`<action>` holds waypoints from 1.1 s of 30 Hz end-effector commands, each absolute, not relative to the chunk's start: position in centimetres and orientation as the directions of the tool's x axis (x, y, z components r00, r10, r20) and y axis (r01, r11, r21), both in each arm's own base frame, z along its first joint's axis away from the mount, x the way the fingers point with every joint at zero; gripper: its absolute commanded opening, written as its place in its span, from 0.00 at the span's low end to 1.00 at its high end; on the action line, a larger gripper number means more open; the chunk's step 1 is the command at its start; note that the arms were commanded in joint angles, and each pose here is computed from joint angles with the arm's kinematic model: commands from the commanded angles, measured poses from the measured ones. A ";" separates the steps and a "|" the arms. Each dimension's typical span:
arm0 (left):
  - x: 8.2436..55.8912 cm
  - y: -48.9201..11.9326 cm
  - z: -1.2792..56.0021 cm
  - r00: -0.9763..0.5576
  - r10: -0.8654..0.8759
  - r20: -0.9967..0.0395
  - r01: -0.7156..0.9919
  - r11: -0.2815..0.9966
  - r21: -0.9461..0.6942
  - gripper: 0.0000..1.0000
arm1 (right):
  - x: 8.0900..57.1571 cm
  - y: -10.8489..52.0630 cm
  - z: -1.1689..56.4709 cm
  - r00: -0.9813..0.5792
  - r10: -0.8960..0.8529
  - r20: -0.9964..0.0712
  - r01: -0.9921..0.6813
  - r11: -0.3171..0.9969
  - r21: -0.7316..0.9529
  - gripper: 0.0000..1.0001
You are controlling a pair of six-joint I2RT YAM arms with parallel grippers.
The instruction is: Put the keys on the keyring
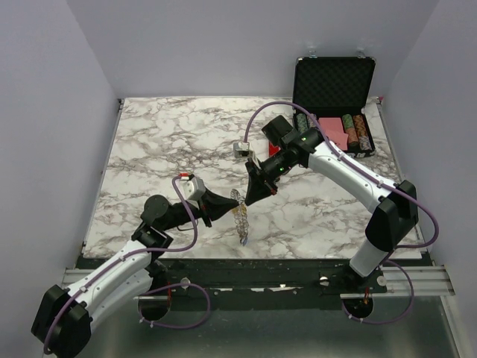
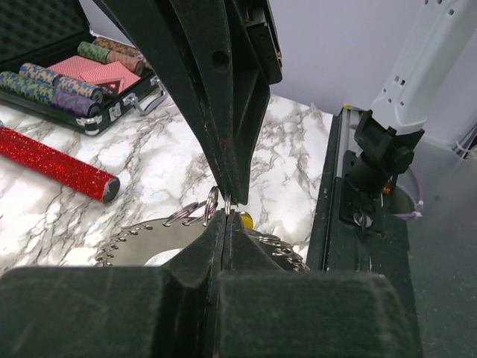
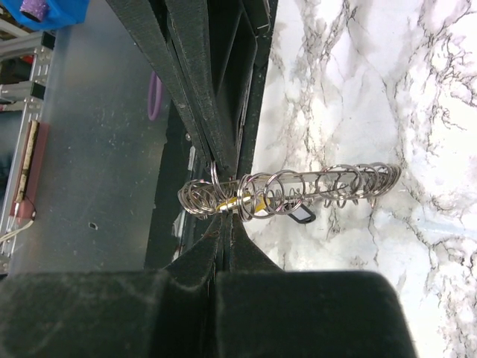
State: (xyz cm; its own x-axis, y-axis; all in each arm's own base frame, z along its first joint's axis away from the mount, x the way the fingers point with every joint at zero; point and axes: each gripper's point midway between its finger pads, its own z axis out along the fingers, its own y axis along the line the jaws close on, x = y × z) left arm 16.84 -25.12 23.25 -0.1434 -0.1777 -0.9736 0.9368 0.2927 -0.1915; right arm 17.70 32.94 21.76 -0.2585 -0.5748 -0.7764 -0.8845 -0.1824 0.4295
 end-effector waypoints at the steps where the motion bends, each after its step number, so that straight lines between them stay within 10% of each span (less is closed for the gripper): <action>1: 16.6 -25.0 26.2 -0.089 -0.292 -0.952 0.950 0.262 -0.170 0.00 | 16.7 33.2 22.2 -0.287 -0.564 -0.774 -0.857 -0.210 0.471 0.00; 33: 16.5 -24.8 27.8 -0.085 -0.460 -0.884 0.955 0.214 -0.204 0.00 | 16.4 33.9 22.6 -0.350 -0.541 -0.765 -0.819 -0.220 0.530 0.00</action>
